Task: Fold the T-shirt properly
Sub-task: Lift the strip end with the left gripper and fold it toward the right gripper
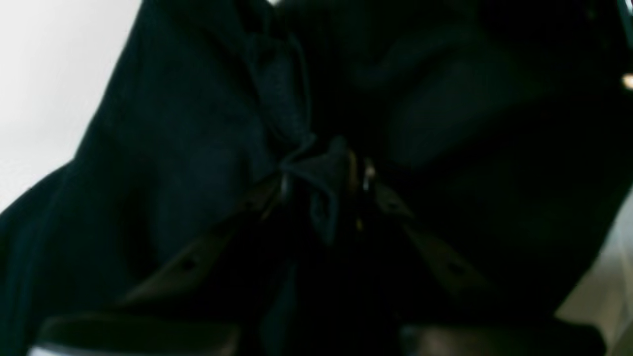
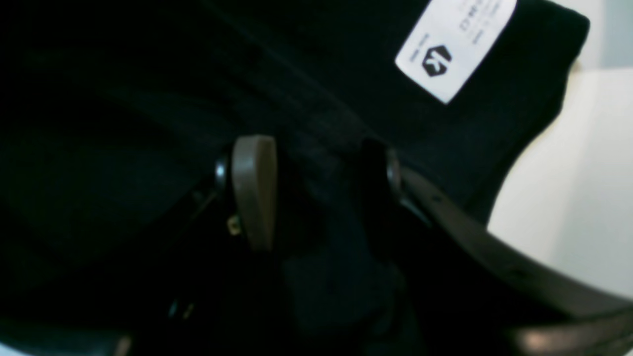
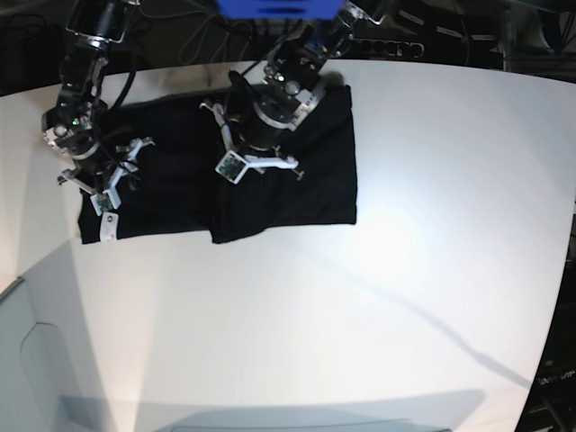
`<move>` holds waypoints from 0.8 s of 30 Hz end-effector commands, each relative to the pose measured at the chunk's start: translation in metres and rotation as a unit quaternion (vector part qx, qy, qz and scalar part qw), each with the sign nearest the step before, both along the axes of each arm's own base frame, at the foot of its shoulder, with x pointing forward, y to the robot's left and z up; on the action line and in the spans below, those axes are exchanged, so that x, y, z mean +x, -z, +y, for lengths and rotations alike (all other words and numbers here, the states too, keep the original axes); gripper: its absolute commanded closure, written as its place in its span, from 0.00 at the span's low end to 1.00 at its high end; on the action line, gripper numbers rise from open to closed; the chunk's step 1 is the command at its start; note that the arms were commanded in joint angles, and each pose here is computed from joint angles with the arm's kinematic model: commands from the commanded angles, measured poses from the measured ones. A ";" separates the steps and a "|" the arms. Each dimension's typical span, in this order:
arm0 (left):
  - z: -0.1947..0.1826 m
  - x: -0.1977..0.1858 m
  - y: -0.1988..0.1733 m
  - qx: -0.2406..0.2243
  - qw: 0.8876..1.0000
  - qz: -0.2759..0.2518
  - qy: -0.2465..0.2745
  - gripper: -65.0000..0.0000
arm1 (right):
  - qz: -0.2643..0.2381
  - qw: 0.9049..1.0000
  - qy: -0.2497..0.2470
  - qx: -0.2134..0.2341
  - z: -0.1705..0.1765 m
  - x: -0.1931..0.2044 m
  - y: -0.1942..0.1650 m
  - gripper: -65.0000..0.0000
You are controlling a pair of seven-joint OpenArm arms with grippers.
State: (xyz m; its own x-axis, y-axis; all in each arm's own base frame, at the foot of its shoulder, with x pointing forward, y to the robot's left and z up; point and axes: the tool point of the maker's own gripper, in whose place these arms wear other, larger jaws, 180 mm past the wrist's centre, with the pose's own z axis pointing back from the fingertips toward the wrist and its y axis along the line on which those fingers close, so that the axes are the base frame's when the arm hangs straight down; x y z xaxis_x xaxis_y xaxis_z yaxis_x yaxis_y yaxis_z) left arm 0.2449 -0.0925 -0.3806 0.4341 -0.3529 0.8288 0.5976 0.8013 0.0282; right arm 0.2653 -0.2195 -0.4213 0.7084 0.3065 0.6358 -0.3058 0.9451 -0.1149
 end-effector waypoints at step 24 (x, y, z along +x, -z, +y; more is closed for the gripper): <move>0.083 -0.006 -0.021 0.014 0.996 -0.031 -0.078 0.37 | 0.020 0.999 -0.001 -0.031 -0.011 0.000 0.001 0.57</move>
